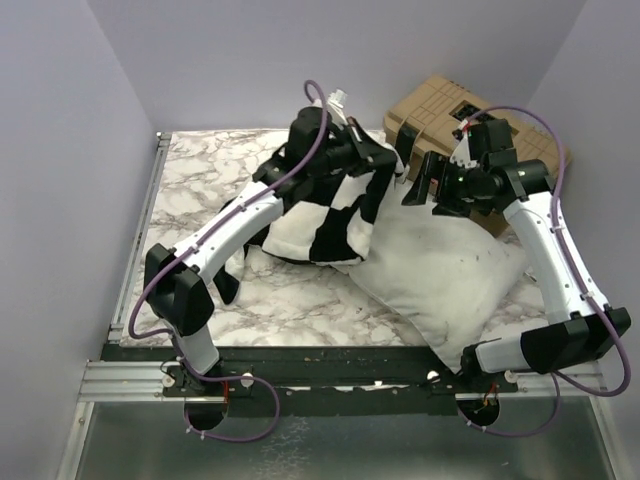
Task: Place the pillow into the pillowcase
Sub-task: Stuff the pillow into the pillowcase.
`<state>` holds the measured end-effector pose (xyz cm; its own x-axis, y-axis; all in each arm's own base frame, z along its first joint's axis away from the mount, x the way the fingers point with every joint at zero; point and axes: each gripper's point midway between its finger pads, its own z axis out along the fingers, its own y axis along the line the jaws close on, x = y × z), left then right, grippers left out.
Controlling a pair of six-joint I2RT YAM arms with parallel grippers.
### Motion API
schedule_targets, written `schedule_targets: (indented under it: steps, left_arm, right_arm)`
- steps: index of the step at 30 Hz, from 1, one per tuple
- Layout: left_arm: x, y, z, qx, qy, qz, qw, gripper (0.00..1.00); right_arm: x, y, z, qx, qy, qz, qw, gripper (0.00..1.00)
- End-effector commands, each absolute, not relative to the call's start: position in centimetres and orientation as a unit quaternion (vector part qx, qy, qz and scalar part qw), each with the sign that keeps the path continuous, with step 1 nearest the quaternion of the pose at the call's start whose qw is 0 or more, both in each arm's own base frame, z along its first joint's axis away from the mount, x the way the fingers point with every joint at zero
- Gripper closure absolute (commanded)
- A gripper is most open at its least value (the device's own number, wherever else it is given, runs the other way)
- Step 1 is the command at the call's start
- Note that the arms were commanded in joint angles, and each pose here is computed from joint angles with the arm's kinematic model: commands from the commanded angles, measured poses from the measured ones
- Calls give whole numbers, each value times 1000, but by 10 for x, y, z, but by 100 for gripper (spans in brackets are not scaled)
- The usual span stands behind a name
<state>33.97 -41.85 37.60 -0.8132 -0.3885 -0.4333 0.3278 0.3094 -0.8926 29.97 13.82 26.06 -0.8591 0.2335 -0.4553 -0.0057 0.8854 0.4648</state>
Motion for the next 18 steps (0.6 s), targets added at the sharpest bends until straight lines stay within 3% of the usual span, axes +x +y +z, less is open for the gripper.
schedule_targets:
  steps: [1,8,11,18]
  left_arm:
    - [384,-367,340,-74,783,-522,329,100]
    - [390,-346,355,-69,779,-526,334,100]
    - [389,-344,369,-61,772,-533,339,100]
    - [379,-348,416,-45,744,-574,339,100]
  right_arm:
    - [288,144,286,-17,928,250,277,17]
    - [289,188,248,-21,909,354,218,37]
    - [298,204,230,-6,899,392,195,36]
    - [314,264,184,-29,899,406,158,23]
